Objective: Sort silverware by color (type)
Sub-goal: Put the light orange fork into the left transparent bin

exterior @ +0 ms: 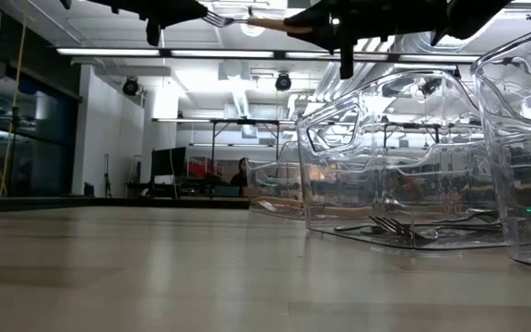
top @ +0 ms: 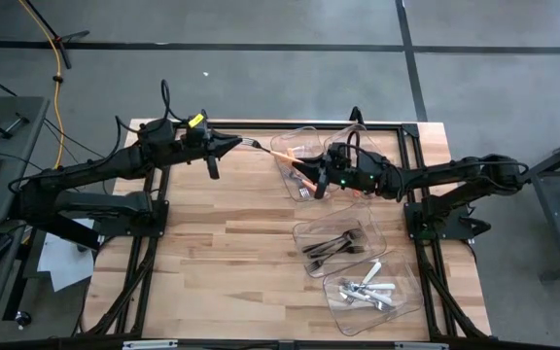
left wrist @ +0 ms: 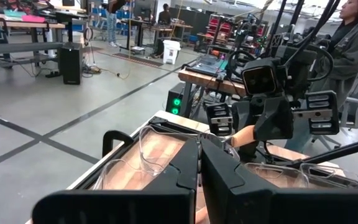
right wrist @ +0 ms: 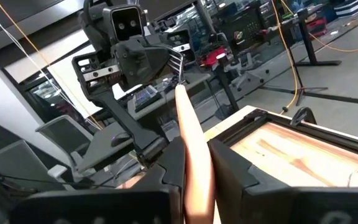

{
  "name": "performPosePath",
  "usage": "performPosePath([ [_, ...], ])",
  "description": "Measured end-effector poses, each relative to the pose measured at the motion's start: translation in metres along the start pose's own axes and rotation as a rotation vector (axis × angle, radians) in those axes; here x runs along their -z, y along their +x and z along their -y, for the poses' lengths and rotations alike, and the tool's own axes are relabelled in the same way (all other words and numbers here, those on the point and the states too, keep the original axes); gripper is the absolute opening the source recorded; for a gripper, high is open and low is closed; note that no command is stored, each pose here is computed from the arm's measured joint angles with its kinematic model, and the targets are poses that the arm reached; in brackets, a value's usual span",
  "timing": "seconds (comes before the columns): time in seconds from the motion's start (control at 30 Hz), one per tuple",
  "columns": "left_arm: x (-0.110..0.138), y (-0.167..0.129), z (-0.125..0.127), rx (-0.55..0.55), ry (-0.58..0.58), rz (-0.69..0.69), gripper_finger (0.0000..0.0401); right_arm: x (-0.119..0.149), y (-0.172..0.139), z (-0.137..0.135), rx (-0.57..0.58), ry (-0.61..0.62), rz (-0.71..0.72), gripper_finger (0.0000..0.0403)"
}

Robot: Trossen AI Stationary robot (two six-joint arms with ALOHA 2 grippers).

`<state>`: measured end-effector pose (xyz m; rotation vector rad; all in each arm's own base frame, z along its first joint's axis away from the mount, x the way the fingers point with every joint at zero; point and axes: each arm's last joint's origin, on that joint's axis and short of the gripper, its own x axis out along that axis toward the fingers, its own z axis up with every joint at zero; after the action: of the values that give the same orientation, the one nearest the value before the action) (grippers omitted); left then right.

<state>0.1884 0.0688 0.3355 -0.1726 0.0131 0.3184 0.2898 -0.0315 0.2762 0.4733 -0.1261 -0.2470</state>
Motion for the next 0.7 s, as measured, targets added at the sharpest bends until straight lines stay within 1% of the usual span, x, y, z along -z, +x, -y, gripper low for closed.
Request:
performPosePath([
  [0.17,0.0,0.0,0.0,-0.001,0.016,-0.005,0.0003,0.0,0.0,0.0,0.002,-0.004,0.0,0.0036],
  [0.27,0.001,0.0,0.0,-0.002,0.037,-0.011,0.0018,0.0,0.0,0.0,0.003,-0.01,0.0,0.0036],
  [0.37,0.002,-0.002,0.0,-0.005,0.015,-0.028,0.0047,0.0,0.0,0.0,0.004,-0.029,0.0,0.0036],
  [0.53,0.004,-0.011,-0.001,-0.011,-0.051,-0.073,0.0112,-0.002,-0.001,0.002,0.01,-0.056,-0.001,0.0036],
  [0.7,0.003,-0.034,0.004,0.085,-0.051,-0.123,0.0166,-0.009,-0.008,0.011,0.061,-0.099,-0.058,0.0036],
])
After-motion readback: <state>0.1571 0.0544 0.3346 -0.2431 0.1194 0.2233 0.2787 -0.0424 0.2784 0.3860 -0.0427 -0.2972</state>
